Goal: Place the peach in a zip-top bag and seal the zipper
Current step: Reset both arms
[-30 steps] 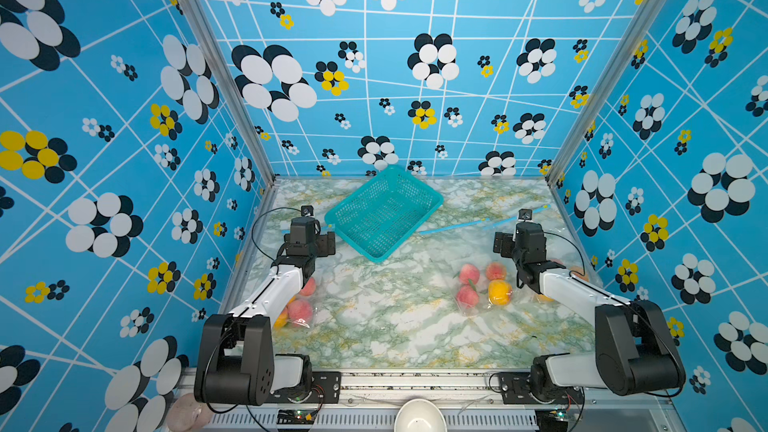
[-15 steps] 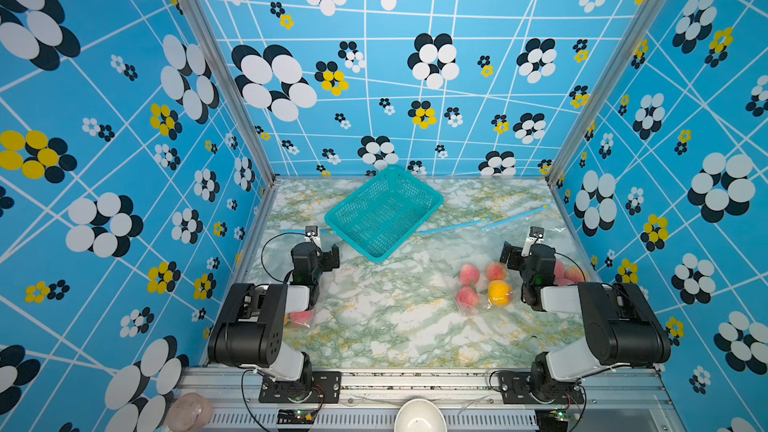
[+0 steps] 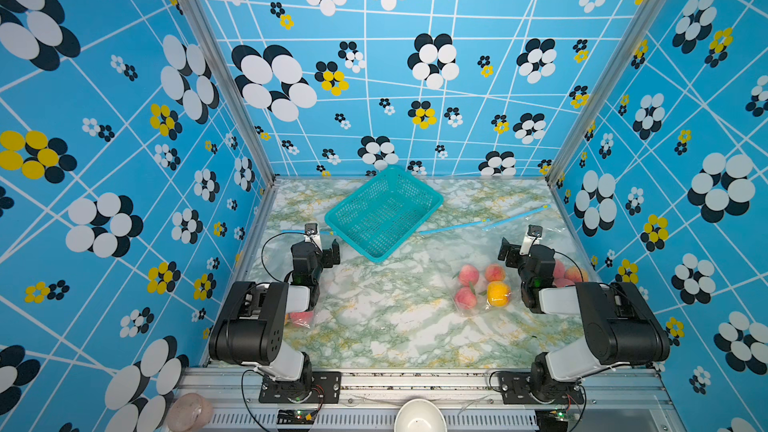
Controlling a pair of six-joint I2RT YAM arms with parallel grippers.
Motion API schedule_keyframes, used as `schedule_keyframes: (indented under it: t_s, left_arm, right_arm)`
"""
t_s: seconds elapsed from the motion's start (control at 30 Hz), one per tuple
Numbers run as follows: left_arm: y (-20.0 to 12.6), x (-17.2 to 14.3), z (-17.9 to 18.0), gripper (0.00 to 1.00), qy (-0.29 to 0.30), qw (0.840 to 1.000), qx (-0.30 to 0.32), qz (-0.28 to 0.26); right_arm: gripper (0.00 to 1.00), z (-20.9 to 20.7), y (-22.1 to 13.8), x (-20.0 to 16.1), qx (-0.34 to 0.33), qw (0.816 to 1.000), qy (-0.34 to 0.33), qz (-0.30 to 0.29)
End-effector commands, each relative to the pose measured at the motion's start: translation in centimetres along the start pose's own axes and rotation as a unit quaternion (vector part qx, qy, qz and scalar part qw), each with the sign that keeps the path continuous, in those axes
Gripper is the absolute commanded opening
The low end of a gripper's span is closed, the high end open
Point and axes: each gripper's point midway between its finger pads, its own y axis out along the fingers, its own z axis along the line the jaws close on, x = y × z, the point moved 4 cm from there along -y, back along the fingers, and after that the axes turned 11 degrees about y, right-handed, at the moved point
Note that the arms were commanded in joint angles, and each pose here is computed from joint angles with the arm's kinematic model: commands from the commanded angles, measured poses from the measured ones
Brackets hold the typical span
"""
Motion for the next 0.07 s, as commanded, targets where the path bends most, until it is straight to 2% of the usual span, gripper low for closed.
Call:
schedule_keyframes:
  t_s: [0.0, 0.03]
  left_arm:
    - [-0.03, 0.86, -0.21, 0.99, 0.005, 1.0, -0.007, -0.018]
    - [-0.02, 0.88, -0.19, 0.99, 0.004, 1.0, -0.007, -0.018]
  right_arm:
    - [0.99, 0.64, 0.27, 0.52, 0.006, 1.0, -0.014, -0.01]
    - [0.99, 0.56, 0.2, 0.54, 0.004, 1.0, -0.012, -0.014]
